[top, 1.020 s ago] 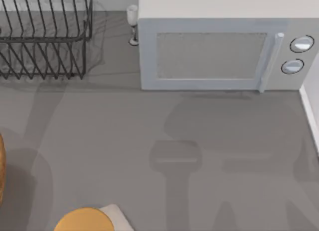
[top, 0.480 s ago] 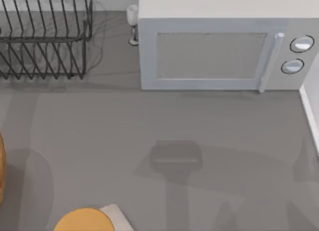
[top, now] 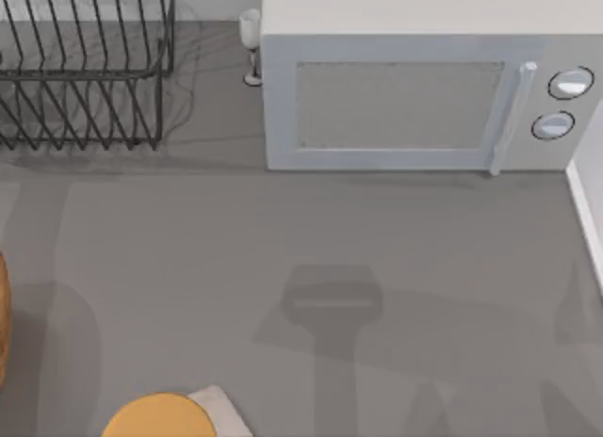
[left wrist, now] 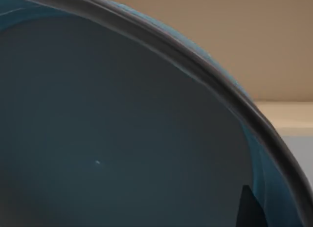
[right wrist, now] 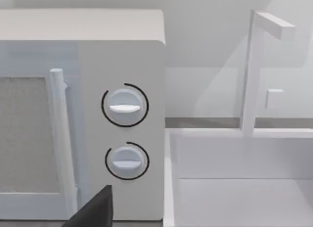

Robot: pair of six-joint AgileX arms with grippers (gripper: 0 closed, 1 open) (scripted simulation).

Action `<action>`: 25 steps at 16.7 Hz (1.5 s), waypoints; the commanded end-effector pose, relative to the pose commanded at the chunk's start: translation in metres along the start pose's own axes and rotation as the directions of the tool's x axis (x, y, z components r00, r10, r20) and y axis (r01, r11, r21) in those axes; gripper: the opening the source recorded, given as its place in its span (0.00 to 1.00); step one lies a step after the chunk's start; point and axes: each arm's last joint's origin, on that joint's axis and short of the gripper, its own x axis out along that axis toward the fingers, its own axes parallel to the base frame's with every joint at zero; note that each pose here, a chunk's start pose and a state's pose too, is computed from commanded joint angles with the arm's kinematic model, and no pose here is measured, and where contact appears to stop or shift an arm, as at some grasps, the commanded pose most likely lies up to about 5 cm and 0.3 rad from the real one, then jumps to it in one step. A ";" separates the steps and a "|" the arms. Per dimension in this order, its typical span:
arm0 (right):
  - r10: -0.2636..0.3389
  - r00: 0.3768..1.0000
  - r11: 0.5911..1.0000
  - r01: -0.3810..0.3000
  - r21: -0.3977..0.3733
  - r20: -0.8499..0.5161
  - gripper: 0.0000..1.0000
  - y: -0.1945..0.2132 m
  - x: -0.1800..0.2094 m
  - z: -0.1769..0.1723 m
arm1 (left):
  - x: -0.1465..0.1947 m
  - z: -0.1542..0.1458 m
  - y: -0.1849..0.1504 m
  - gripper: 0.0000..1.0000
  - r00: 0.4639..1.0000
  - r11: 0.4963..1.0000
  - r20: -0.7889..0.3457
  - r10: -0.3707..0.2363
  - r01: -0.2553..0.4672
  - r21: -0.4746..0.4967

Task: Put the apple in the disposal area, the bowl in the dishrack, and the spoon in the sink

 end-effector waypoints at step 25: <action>0.000 1.000 1.000 0.000 0.000 0.000 1.00 0.000 0.000 0.000 | 0.199 -0.199 0.001 0.08 1.000 1.000 0.003 0.001 -0.001 0.000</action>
